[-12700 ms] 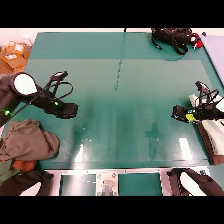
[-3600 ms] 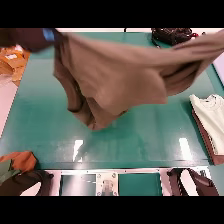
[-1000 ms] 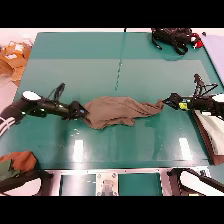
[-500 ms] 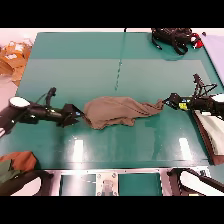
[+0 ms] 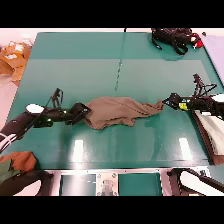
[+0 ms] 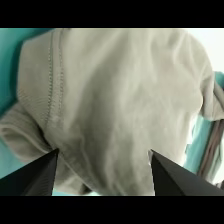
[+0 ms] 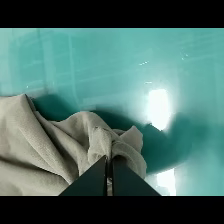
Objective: Fold the shirts.
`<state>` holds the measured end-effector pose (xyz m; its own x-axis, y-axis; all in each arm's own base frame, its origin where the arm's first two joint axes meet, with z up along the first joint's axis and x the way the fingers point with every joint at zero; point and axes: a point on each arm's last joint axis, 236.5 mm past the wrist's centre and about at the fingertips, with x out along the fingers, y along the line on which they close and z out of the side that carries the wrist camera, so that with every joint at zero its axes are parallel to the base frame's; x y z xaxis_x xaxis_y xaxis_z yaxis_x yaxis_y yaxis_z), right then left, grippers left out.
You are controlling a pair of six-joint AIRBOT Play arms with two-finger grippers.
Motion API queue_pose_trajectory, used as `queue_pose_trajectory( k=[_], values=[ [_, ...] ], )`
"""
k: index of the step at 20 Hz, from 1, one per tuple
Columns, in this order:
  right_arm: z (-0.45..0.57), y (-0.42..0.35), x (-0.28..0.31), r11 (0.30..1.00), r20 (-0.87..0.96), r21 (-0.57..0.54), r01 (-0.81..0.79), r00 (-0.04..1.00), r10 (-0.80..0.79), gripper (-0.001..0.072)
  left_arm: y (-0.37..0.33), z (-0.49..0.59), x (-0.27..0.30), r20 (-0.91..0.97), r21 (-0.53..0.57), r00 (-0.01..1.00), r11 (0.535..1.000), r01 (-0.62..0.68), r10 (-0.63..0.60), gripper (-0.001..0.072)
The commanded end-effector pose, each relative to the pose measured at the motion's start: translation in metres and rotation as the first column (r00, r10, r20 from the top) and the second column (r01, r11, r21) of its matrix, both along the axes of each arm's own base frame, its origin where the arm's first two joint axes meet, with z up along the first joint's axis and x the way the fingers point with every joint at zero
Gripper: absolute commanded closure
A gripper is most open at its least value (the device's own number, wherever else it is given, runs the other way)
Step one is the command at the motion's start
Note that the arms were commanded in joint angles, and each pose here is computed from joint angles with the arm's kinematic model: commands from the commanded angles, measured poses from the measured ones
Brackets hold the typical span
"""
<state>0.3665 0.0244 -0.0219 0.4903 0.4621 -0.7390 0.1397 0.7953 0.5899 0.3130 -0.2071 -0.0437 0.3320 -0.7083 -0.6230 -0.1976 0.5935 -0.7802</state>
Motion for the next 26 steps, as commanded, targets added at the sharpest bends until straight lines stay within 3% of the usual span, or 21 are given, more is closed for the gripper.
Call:
queue_pose_trajectory(
  k=[1,3,6,7,14,18,22,26],
  values=[
    [0.000,0.000,0.001,1.000,0.002,-0.002,0.001,1.000,-0.001,0.0696,-0.025,-0.015,-0.017,-0.060,-0.031,0.996,0.998,0.062,-0.064,0.0066],
    [0.000,0.000,0.001,1.000,0.002,-0.002,0.000,1.000,0.000,0.0696,-0.021,-0.021,-0.011,-0.060,-0.016,0.997,0.999,0.037,-0.038,0.0071],
    [0.000,0.002,-0.001,1.000,-0.004,0.004,-0.008,1.000,0.008,0.0696,-0.006,-0.013,0.013,-0.013,-0.007,1.000,1.000,-0.023,0.023,0.0580],
    [0.000,0.003,-0.002,1.000,-0.006,0.006,-0.013,1.000,0.013,0.0696,-0.002,-0.003,0.020,0.000,-0.025,1.000,0.999,-0.022,0.022,0.0637],
    [0.023,0.006,0.006,0.999,0.026,0.012,-0.051,0.998,0.051,0.0697,0.014,0.054,0.031,0.059,-0.061,0.989,0.988,0.139,-0.135,0.0676],
    [0.136,0.009,0.028,0.993,0.215,-0.029,-0.117,0.969,0.121,0.0697,0.002,0.150,0.048,0.270,-0.058,0.932,0.962,0.267,-0.242,0.0676],
    [0.334,-0.014,0.015,0.987,0.560,-0.162,0.011,0.825,0.082,0.0698,0.005,0.326,0.046,0.615,0.123,0.729,0.949,0.290,-0.302,0.0677],
    [0.474,-0.010,-0.064,0.944,0.788,-0.267,0.195,0.608,0.098,0.0697,0.021,0.507,-0.019,0.888,0.288,0.343,0.952,0.109,-0.308,0.0676]
  ],
)
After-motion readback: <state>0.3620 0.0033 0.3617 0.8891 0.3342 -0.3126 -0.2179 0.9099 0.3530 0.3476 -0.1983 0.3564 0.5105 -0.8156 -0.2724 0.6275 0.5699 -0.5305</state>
